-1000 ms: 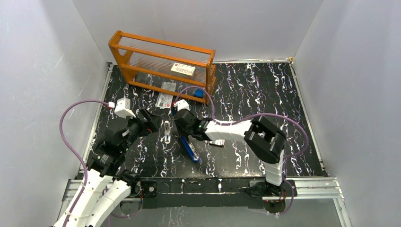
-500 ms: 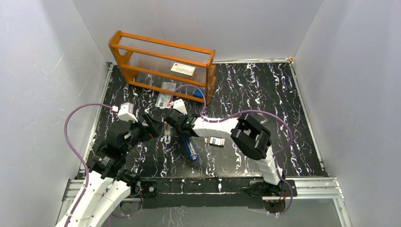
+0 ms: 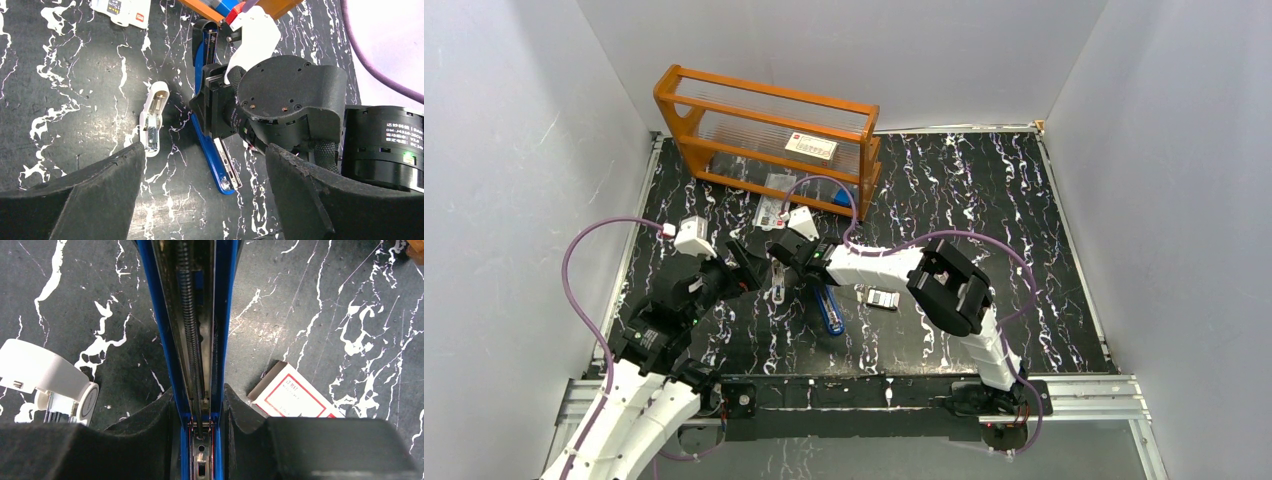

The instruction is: Load the staples into the stapler

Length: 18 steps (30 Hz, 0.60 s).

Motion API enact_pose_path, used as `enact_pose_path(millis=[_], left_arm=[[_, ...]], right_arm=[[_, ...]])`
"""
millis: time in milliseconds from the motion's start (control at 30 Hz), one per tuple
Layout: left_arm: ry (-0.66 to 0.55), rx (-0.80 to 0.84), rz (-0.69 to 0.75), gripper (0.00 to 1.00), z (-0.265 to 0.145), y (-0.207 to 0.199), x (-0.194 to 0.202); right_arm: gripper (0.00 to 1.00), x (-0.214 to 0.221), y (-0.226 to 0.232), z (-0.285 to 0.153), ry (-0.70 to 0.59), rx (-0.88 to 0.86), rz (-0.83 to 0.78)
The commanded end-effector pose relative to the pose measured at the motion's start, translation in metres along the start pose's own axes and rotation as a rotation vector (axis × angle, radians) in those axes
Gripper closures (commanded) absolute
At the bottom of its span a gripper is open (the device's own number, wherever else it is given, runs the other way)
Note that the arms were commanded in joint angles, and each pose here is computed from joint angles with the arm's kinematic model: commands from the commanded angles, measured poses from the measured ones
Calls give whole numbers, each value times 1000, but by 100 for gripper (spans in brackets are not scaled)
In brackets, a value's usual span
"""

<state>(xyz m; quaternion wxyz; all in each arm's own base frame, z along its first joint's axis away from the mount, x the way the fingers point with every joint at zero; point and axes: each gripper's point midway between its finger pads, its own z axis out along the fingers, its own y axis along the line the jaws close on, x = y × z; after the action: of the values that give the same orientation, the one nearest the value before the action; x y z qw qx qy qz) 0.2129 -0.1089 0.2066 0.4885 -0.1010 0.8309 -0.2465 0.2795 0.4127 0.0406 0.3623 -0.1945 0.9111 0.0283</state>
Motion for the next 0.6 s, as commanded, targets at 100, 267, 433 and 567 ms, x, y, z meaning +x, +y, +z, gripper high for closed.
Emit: enact_pose_path(millis=[100,267,433,567], left_arm=[[-31,-8,29,13,2,0,-9],[-35,-13,42,13,2,0,-12],[-49,-10,46,13,0,-2,-17],[-70,8,53,11,-4,-7,-24]], right_arm=[[60,-27,9,-8,-47,-43,46],[44,-37,8,-16,-67,-50,67],[36,-50,10,-27,-83,-96,84],[30,-57,6,-45,-106,-143,100]])
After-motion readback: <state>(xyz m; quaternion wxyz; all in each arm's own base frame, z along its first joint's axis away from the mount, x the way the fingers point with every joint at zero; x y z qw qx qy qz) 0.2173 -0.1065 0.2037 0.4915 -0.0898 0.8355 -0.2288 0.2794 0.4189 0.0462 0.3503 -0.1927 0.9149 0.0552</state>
